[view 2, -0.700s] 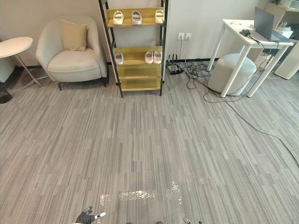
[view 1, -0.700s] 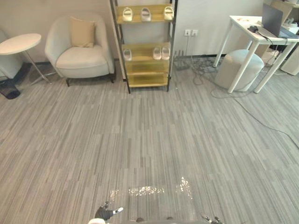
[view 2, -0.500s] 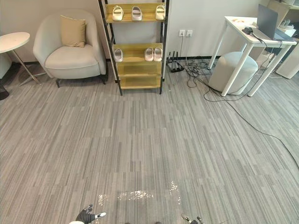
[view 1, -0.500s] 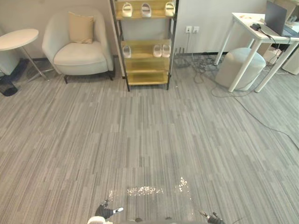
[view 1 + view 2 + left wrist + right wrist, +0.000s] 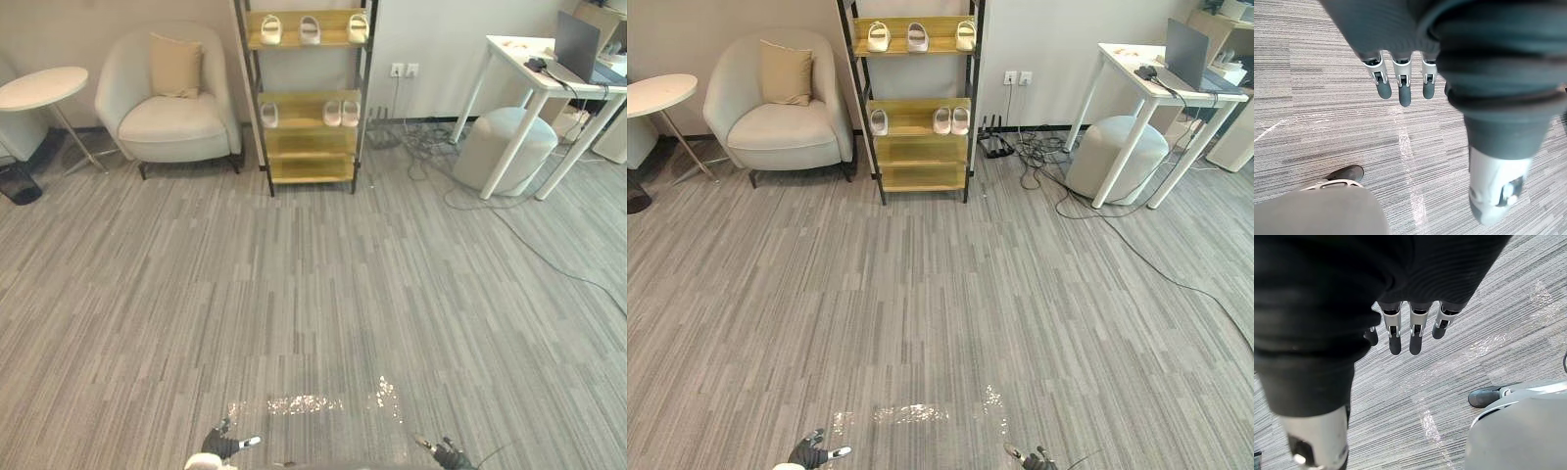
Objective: Organize the slippers on the shoe rack
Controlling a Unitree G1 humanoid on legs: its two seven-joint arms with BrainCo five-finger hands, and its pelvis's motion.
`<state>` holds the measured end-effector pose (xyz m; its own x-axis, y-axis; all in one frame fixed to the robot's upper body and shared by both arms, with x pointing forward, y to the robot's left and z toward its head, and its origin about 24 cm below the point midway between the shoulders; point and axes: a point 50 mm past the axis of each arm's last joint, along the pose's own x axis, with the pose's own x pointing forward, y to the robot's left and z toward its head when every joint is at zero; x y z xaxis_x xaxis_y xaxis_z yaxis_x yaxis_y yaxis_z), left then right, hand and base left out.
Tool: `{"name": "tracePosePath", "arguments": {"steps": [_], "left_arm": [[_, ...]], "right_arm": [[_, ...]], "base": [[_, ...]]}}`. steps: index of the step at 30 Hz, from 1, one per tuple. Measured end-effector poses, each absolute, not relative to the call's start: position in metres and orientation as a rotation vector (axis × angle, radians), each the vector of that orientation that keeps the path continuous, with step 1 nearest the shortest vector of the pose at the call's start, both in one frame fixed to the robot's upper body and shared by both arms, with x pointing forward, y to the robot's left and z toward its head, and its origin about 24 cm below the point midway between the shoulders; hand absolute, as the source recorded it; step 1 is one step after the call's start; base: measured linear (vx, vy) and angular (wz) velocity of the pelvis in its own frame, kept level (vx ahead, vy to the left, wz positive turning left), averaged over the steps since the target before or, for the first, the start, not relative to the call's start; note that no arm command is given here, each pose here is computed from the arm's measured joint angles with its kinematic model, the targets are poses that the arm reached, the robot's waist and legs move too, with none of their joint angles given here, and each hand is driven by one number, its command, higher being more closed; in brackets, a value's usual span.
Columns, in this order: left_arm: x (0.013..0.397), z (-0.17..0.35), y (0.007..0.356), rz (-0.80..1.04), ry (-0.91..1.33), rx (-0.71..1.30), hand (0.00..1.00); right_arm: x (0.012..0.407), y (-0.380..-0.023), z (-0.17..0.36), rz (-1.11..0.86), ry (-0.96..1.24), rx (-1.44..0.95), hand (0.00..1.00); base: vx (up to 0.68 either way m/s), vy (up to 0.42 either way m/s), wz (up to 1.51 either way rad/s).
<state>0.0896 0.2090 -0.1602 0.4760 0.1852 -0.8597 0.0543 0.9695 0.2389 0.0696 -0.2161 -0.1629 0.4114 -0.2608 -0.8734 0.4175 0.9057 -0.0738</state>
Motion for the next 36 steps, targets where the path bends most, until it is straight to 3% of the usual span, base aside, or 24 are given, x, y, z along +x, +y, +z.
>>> {"name": "tracePosePath", "arguments": {"steps": [16, 27, 32, 36], "left_arm": [[0.102, -0.156, 0.216, 0.156, 1.033, 0.229, 0.0], [0.099, -0.154, 0.228, 0.206, 1.044, 0.223, 0.0], [0.108, -0.153, 0.22, 0.15, 1.019, 0.244, 0.0], [0.125, -0.152, 0.195, 0.107, 0.975, 0.189, 0.0]], "right_arm": [[0.073, -0.221, -0.161, -0.372, 1.071, 0.064, 0.0], [0.091, -0.212, -0.156, -0.303, 1.017, 0.045, 0.0], [0.106, -0.216, -0.152, -0.28, 0.974, 0.028, 0.0], [0.115, -0.224, -0.147, -0.277, 0.939, 0.011, 0.0]], "base": [[0.02, -0.007, -0.11], [0.38, 0.214, -0.24], [0.51, 0.068, 0.07], [0.41, -0.128, 0.14]]}}
